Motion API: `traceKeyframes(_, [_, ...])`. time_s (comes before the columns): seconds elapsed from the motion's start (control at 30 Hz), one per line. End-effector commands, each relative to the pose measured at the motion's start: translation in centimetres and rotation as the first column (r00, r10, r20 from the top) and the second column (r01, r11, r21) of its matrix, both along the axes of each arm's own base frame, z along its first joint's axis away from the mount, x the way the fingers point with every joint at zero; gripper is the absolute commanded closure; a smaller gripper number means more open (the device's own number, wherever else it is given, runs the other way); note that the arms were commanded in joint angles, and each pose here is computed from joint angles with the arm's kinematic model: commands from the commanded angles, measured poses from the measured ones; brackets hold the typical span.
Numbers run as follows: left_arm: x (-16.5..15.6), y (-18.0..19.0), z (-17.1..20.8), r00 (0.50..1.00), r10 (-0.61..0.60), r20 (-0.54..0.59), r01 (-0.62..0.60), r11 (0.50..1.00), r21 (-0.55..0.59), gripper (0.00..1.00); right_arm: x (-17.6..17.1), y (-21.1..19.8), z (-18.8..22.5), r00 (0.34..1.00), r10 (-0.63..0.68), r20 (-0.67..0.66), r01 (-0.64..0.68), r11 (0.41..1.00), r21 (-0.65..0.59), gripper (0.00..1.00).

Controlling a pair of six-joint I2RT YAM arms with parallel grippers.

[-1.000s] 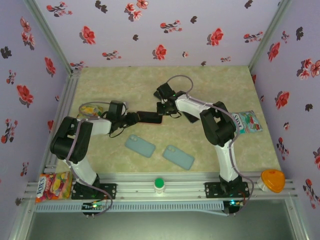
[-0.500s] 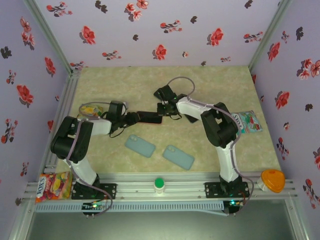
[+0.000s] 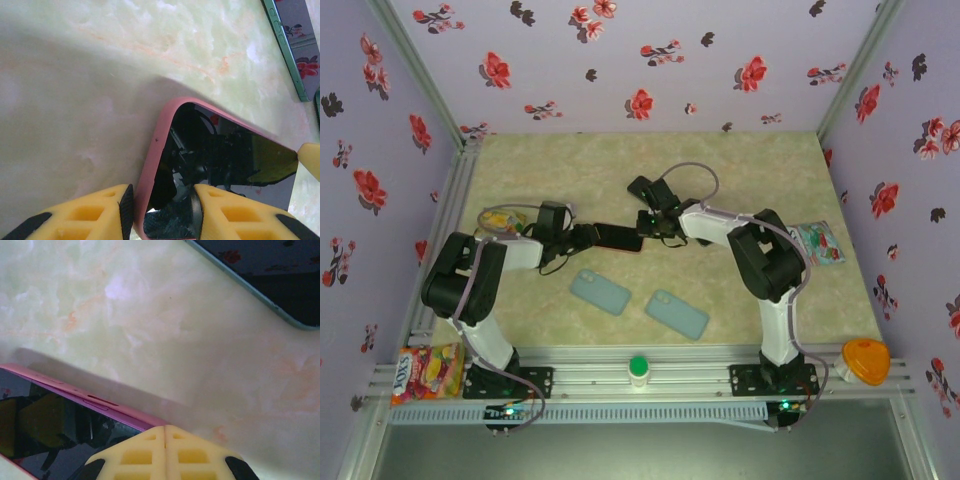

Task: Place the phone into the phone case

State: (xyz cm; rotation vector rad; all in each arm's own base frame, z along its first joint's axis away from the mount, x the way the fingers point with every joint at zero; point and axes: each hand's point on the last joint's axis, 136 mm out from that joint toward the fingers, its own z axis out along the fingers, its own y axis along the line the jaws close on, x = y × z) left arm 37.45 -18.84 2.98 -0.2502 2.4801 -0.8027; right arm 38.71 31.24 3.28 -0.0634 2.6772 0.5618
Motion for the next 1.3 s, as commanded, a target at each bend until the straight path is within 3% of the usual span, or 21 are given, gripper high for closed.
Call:
traceKeyframes(0.0, [0.7, -0.7, -0.3, 1.000, -0.008, 0.013, 0.008, 1.000, -0.004, 0.61, -10.7, -1.8, -6.3, 0.917, 0.064, -0.394, -0.121, 0.985, -0.122, 1.00])
traceKeyframes(0.43, [0.8, -0.7, 0.0, 1.000, -0.012, 0.021, 0.012, 1.000, -0.003, 0.61, -7.6, -0.3, -1.8, 0.943, 0.138, -0.303, -0.177, 0.979, -0.102, 1.00])
traceKeyframes(1.27, [0.5, -0.6, -0.1, 1.000, -0.011, 0.021, 0.011, 1.000, -0.005, 0.60, -6.6, -0.5, 1.8, 0.966, 0.142, -0.218, -0.167, 0.980, -0.104, 1.00])
